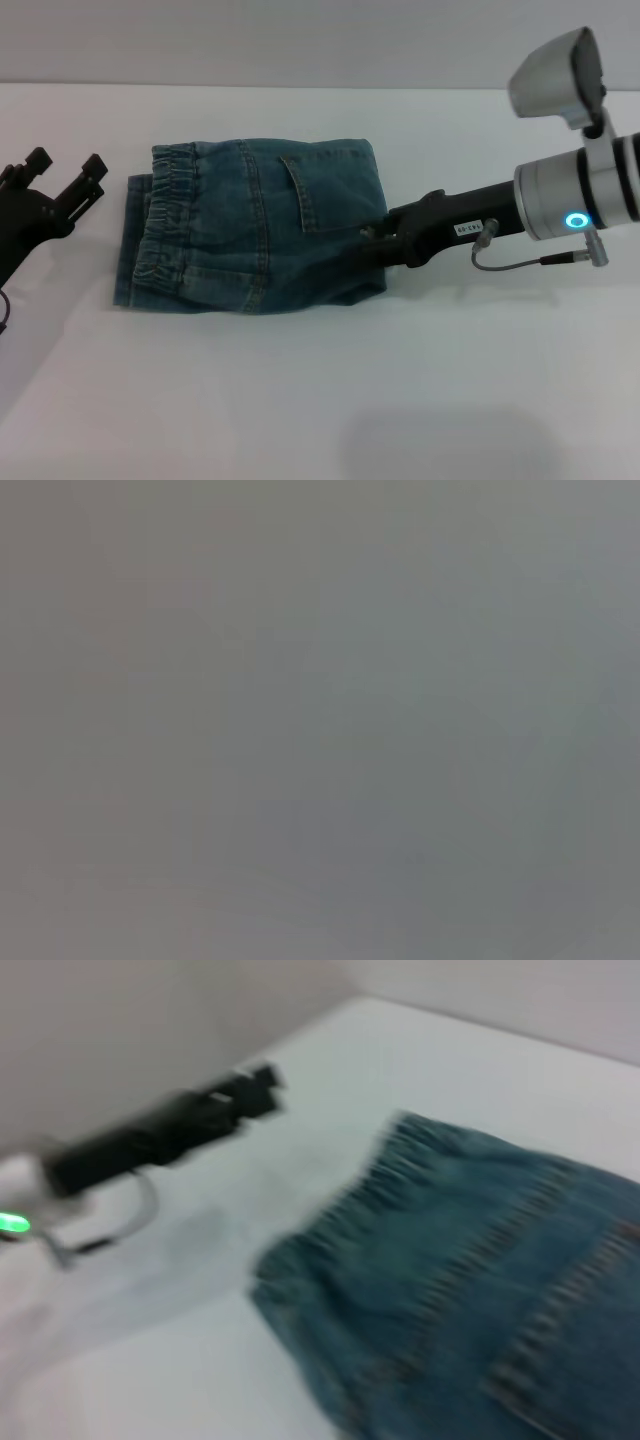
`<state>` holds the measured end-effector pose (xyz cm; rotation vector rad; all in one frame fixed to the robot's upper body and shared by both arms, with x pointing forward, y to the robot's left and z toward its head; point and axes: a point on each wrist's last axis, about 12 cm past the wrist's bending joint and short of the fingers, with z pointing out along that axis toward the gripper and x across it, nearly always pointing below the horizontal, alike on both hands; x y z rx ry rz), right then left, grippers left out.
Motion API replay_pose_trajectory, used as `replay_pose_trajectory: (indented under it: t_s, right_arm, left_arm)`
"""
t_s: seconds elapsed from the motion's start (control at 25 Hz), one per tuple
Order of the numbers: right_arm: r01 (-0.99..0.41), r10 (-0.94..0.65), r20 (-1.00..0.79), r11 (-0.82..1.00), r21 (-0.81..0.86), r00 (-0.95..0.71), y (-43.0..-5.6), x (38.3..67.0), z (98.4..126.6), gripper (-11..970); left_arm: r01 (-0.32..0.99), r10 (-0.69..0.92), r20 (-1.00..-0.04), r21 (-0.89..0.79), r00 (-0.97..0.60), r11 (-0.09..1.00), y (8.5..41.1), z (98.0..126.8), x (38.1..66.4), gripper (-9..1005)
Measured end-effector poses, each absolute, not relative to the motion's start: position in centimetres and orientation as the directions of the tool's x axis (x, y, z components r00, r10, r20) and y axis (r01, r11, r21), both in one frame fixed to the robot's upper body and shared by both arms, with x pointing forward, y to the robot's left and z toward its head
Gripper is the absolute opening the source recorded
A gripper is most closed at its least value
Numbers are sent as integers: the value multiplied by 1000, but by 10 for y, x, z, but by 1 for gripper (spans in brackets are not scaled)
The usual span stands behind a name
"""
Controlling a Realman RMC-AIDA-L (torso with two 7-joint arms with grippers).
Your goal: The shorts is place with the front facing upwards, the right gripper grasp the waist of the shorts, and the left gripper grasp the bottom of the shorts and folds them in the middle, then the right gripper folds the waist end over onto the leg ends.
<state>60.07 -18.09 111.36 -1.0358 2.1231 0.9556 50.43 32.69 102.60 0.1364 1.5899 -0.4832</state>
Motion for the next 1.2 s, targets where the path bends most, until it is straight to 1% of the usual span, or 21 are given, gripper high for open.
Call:
replay_pose_trajectory:
  t_s: [0.16, 0.28, 0.4, 0.52, 0.6, 0.68, 0.8, 0.92, 1.04, 1.08, 1.16, 1.2]
  right_arm:
    - [-878, -357, -816, 336, 342, -455, -186, 583, 1127, 429]
    - [-913, -278, -889, 298, 279, -363, -198, 573, 1132, 428]
    - [-923, -141, -959, 338, 187, -246, -218, 568, 1132, 428]
    - [-885, -22, -992, 454, 102, -125, -242, 566, 1122, 428]
    - [-813, 44, -998, 579, 54, -35, -256, 569, 1109, 428]
    - [-722, 65, -997, 692, 19, 36, -266, 572, 1098, 428]
    - [-538, 59, -991, 843, -15, 120, -278, 578, 1084, 428]
    - [-343, 43, -985, 939, -18, 168, -288, 586, 1078, 428]
    - [-197, 52, -986, 980, 20, 159, -298, 591, 1074, 428]
    - [-159, 64, -988, 986, 42, 140, -301, 592, 1071, 428]
    - [-74, 99, -991, 993, 92, 92, -309, 595, 1065, 428]
    - [-52, 108, -991, 993, 104, 84, -312, 595, 1064, 428]
  left_arm:
    - [358, -228, -972, -232, -55, 904, 330, 1030, 503, 813]
    - [342, -258, -966, -247, -13, 907, 334, 1033, 501, 813]
    - [331, -289, -957, -261, 37, 907, 335, 1037, 496, 813]
    - [314, -316, -945, -277, 81, 908, 336, 1038, 491, 813]
    - [306, -327, -939, -282, 109, 909, 337, 1039, 486, 813]
    - [307, -337, -931, -283, 138, 909, 336, 1039, 481, 813]
    - [306, -328, -930, -267, 168, 914, 334, 1040, 477, 813]
    - [290, -315, -931, -256, 182, 922, 333, 1039, 475, 813]
    - [247, -305, -932, -254, 197, 935, 333, 1036, 472, 813]
    - [247, -305, -932, -254, 197, 935, 333, 1036, 472, 813]
    - [206, -286, -936, -245, 206, 947, 335, 1033, 469, 813]
    - [197, -279, -938, -239, 206, 951, 335, 1033, 468, 813]
